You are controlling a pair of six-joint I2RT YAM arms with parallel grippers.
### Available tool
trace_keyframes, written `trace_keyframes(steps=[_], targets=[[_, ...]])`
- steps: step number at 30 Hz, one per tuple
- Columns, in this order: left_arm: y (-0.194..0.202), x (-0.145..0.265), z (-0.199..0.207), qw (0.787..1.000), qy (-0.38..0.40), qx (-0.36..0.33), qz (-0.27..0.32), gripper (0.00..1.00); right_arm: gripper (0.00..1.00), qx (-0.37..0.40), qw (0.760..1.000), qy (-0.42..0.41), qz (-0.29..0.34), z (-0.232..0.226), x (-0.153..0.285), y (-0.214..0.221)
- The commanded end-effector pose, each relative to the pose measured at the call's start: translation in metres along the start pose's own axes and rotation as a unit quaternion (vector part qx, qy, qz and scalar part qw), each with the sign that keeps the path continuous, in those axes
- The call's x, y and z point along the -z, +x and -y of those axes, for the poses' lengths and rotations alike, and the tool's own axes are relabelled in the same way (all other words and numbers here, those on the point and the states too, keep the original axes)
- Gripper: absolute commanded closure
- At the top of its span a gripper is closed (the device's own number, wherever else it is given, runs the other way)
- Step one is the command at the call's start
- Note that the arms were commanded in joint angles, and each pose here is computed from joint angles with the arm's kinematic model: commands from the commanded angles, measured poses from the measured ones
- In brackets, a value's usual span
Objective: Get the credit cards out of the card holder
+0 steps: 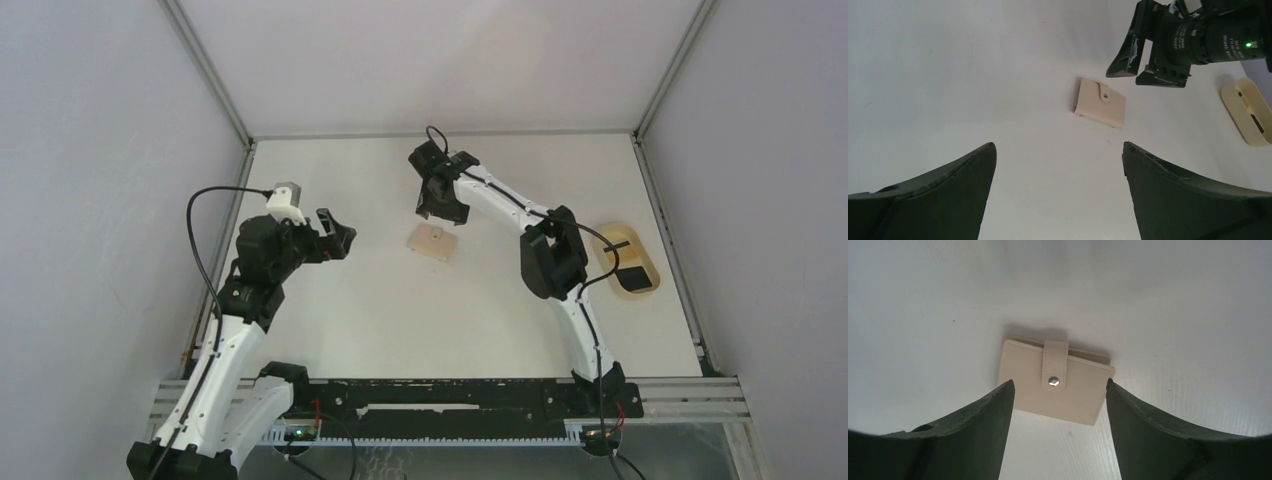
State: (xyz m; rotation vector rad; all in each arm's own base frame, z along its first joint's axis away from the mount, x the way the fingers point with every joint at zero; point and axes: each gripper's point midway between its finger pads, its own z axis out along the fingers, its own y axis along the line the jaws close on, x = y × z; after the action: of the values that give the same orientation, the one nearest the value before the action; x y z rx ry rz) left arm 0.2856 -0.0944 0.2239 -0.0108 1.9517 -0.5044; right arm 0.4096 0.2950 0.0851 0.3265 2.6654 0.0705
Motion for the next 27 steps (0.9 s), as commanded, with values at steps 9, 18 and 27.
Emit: trace_keyframes(steps=[9,18,27], targets=[[0.000,0.009,-0.006,0.999,-0.024,0.025,0.012,0.00,0.27,-0.013,0.999,0.019,-0.030,-0.012,-0.034,0.019],[-0.026,0.013,0.005,0.999,-0.011,0.023,0.040,0.00,0.73,-0.023,0.999,0.007,-0.037,-0.013,-0.050,0.025],[-0.079,-0.007,0.029,0.986,0.061,-0.077,0.137,0.00,1.00,-0.024,0.999,-0.022,-0.043,-0.007,-0.042,0.033]])
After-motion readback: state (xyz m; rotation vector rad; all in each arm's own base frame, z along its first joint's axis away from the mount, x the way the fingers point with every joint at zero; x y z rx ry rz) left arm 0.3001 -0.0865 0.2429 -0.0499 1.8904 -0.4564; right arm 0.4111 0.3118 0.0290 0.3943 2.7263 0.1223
